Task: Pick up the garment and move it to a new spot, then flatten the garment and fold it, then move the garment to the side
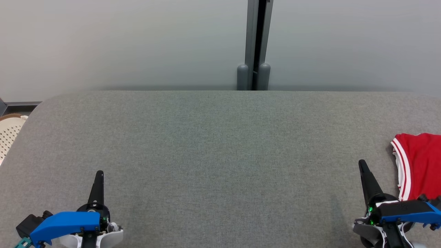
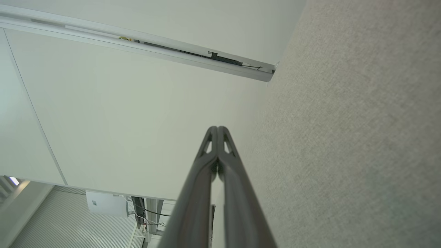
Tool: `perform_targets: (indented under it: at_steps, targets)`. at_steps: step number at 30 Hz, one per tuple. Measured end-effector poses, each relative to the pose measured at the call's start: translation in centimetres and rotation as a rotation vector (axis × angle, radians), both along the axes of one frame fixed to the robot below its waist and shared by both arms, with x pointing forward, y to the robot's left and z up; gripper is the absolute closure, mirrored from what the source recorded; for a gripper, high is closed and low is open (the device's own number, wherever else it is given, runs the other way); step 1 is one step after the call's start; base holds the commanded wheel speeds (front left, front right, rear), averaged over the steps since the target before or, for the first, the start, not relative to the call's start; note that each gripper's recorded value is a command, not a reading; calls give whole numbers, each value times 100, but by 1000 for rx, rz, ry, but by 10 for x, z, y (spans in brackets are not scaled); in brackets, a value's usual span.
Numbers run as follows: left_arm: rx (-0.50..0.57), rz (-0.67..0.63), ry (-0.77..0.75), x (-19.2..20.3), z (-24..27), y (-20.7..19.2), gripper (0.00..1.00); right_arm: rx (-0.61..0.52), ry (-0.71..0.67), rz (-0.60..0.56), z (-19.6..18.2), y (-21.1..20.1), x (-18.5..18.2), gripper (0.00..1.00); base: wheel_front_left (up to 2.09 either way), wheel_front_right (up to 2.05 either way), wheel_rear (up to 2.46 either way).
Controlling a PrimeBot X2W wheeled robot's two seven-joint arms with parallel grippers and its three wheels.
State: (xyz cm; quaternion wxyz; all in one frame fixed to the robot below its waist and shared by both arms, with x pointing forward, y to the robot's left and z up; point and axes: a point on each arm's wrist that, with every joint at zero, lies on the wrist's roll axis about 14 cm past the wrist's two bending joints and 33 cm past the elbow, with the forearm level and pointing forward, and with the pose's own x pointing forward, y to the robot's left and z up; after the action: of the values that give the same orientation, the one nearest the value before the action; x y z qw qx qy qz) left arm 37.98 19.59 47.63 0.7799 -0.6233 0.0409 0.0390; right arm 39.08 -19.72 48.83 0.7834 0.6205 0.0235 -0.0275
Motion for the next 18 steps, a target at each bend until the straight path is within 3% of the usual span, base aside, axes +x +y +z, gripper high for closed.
perform_targets:
  at_steps: [18]
  targets:
    - [-130,3,-52,4,14,2,100,135,-39,2,11,-1,0,100,0,0,0]
